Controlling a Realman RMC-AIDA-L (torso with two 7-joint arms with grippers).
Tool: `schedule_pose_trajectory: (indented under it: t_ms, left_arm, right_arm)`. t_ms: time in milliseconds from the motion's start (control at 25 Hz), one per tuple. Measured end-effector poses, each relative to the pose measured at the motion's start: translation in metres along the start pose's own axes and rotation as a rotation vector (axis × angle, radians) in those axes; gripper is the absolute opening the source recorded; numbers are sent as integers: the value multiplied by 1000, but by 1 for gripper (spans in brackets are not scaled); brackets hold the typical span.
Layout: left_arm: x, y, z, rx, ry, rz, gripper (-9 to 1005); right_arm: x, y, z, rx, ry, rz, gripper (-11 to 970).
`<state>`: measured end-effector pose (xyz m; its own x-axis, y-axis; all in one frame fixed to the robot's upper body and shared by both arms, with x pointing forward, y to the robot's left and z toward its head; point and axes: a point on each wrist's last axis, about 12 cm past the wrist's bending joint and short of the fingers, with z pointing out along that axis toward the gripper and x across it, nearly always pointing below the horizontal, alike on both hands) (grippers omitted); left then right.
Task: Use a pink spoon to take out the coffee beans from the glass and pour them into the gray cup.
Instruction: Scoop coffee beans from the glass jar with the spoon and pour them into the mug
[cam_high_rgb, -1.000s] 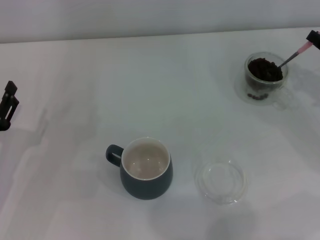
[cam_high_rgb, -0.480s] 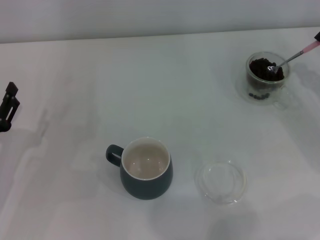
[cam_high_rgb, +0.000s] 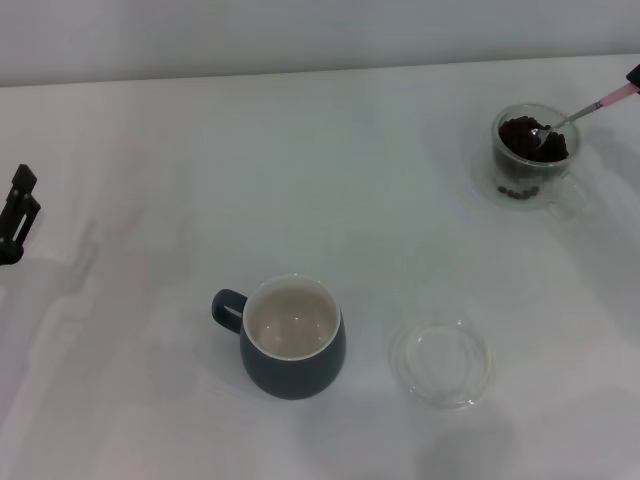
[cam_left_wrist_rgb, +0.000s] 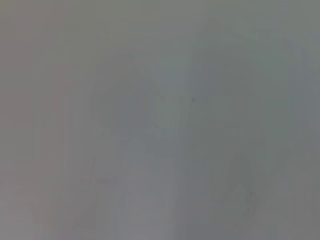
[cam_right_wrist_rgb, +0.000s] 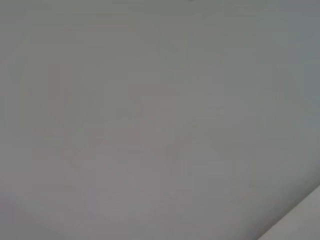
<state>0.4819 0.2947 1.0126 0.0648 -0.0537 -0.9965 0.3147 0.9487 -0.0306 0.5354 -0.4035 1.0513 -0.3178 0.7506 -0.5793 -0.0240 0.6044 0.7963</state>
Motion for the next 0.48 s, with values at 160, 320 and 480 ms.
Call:
schedule_pose_trajectory:
  t_ms: [160, 320, 480]
  left_arm:
    - [0, 0, 1, 1, -2, -1, 651]
    - [0, 0, 1, 2, -2, -1, 651]
    - [-1, -1, 1, 3, -3, -1, 652]
  right_arm:
    - [-2, -2, -1, 11, -5, 29, 152]
    - [-5, -4, -3, 25, -12, 70, 152]
    - [-8, -8, -5, 50, -21, 114, 152]
